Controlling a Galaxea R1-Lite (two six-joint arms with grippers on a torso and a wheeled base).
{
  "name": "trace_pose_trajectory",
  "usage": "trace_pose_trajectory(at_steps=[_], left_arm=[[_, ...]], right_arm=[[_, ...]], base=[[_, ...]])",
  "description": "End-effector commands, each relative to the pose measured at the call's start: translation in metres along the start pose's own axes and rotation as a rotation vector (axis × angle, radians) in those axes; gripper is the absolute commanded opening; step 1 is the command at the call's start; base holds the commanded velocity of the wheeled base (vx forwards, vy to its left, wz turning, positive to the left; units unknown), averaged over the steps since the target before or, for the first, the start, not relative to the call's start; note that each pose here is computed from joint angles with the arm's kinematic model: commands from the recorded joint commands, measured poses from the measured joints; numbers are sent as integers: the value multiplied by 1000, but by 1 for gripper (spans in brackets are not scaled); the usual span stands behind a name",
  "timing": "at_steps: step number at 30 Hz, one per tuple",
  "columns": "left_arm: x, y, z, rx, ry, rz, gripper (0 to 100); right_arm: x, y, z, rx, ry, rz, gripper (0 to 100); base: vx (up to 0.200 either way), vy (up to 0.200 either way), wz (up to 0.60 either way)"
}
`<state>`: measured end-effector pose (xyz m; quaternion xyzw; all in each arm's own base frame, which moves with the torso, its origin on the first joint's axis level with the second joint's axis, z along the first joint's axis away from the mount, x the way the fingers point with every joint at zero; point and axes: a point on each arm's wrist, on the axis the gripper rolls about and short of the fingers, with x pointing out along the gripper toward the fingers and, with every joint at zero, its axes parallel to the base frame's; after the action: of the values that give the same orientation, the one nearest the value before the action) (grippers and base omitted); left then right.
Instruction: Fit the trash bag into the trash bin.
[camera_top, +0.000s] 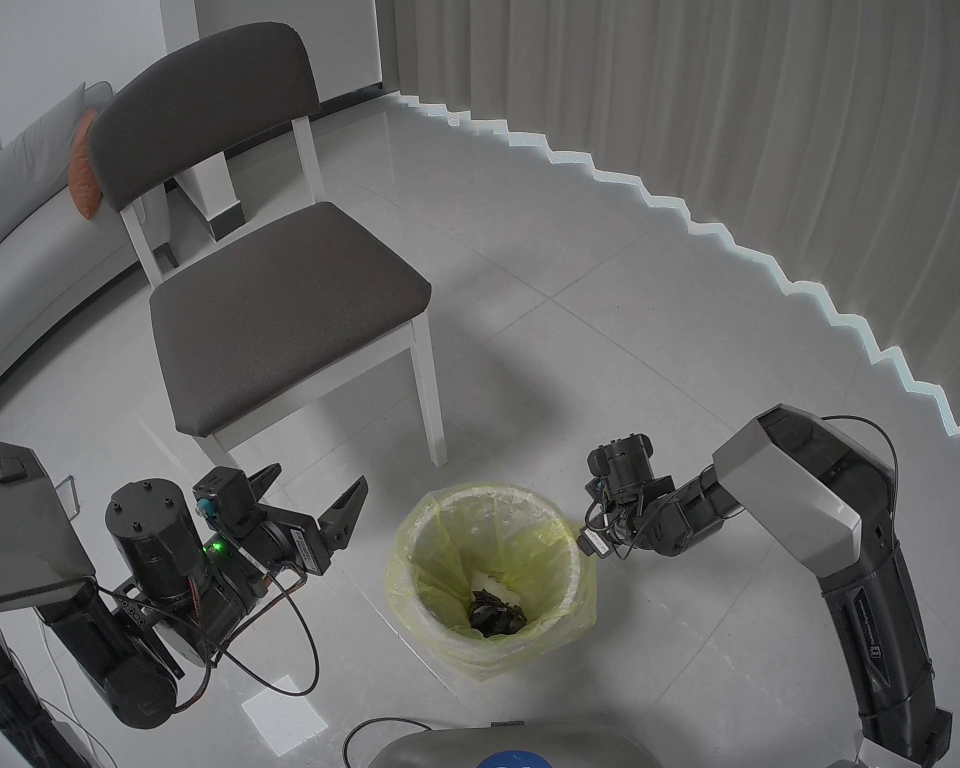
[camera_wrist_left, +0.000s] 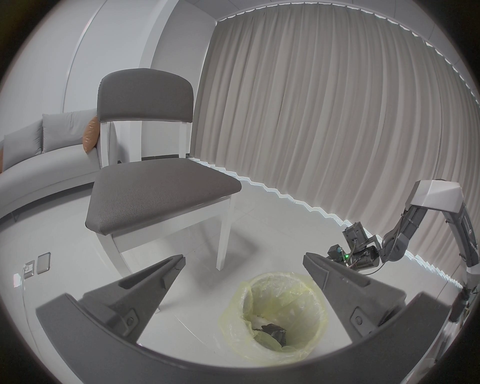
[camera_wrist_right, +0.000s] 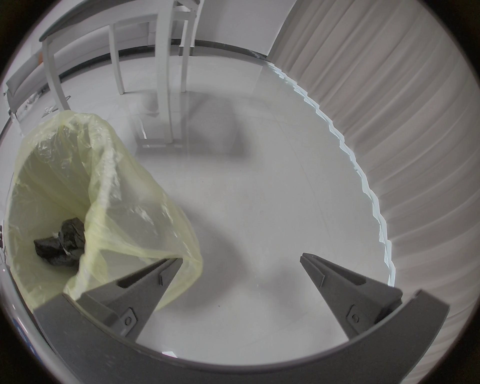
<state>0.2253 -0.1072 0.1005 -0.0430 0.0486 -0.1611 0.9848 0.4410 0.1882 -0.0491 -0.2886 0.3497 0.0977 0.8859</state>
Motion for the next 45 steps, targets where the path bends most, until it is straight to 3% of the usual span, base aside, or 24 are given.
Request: trace_pose_trajectory(at_steps=[1, 9, 13, 19, 27, 34, 41, 45], left_arm=[[1, 0, 1, -2, -9, -2, 100], [1, 0, 2, -21, -13, -7, 100], [0, 0, 2, -23, -13, -7, 100], [0, 0, 2, -23, -13, -7, 100], [6, 6, -5, -49, 17, -11, 100], [26, 16, -22, -98, 68, 19, 100], [77, 40, -65, -116, 153, 109, 100], [99, 54, -79, -81, 275, 159, 100]], right_arm=[[4, 9, 3, -14, -2, 11, 100], [5, 2, 2, 41, 2, 2, 100], [-16, -15, 18, 135, -25, 18, 100], [-36, -38, 16, 261, 30, 97, 100], [-40, -54, 2, 302, 68, 105, 100], [-48, -61, 7, 343, 45, 118, 100], [-61, -67, 14, 343, 19, 113, 100], [-64, -64, 15, 338, 21, 106, 100]], base=[[0, 0, 0], [0, 0, 0], [0, 0, 0], [0, 0, 0], [0, 0, 0], [0, 0, 0], [0, 0, 0], [0, 0, 0]])
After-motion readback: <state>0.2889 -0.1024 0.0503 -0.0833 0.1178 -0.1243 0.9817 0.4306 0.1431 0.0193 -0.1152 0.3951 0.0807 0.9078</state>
